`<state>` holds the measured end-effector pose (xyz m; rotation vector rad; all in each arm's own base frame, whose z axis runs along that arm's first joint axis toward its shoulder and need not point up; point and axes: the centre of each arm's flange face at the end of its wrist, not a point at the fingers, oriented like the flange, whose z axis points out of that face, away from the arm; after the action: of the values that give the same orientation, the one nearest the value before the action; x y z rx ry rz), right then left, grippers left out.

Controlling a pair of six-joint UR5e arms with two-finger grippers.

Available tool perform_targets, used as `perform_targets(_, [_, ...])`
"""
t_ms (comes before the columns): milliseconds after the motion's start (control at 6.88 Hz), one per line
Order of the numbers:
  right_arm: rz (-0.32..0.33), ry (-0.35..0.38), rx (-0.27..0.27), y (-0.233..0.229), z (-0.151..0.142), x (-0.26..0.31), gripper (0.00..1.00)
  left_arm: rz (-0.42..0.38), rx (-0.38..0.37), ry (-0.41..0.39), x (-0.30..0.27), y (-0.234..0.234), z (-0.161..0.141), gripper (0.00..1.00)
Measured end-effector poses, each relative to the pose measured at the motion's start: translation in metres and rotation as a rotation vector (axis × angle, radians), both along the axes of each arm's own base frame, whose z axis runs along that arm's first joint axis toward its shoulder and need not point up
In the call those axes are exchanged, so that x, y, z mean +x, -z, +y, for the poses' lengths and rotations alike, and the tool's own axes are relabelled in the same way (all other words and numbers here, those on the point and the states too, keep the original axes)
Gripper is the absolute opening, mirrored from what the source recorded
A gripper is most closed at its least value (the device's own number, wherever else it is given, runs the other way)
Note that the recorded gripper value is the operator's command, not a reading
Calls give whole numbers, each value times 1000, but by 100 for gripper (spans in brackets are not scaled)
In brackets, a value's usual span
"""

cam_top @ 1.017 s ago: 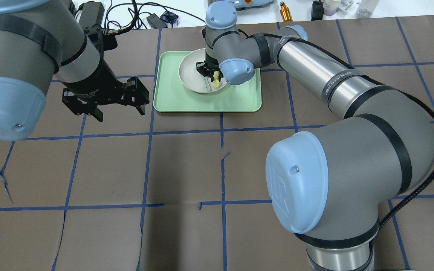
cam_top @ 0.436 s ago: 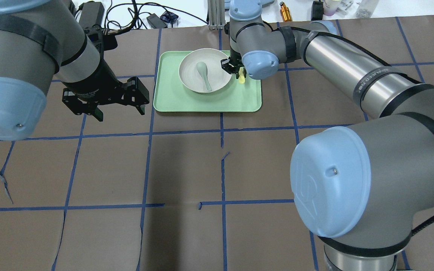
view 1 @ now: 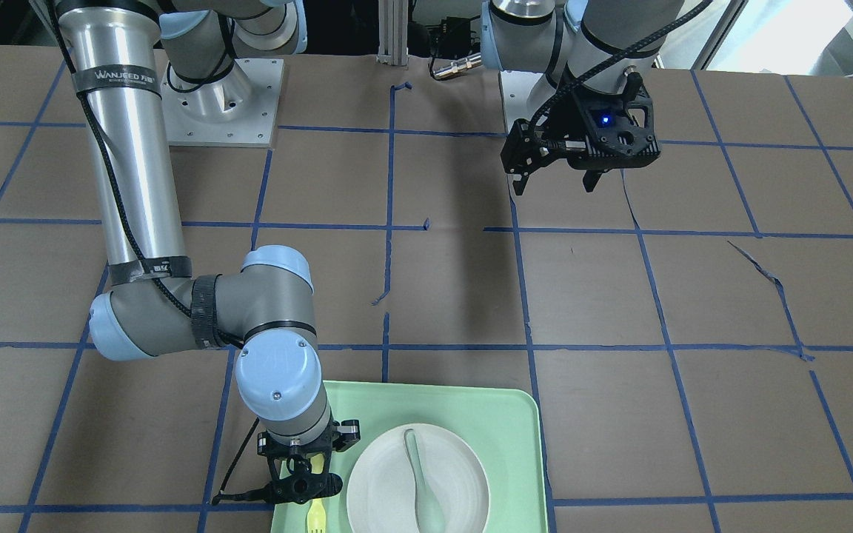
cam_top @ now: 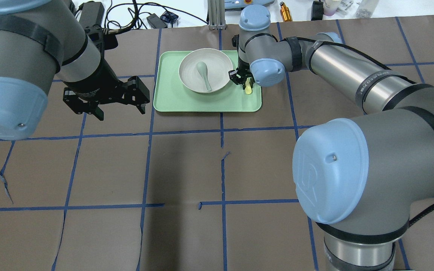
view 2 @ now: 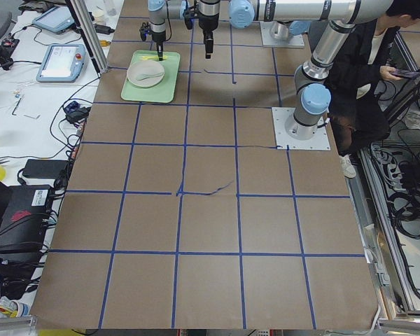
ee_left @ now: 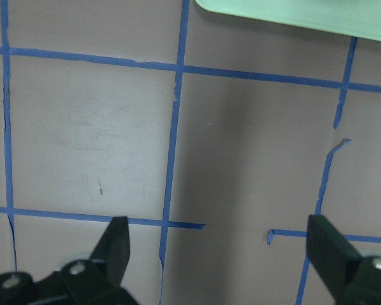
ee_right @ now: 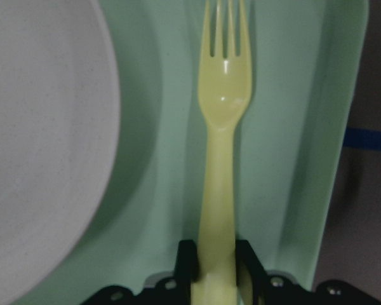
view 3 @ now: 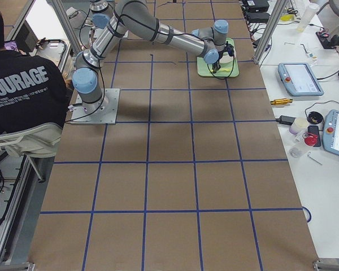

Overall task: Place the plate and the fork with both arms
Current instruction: 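Carry the fork out of the plate and lower it beside the plate, then release the fork and raise the right gripper away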

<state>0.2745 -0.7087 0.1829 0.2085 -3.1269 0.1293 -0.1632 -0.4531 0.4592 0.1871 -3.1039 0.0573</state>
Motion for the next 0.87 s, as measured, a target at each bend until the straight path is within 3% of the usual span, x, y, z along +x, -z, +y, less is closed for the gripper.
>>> perform_targets(291, [1,-33,-27,-43,7,-5,100,1,0,0,0,0,0,100])
perform_targets(436, [8,-40,-17,-91,24,-12,100,1,-1,0,0,0,0,100])
perform_targets(872, [20,27,19,-258,126,-74,100,-1,-3,0,0,-1,0,100])
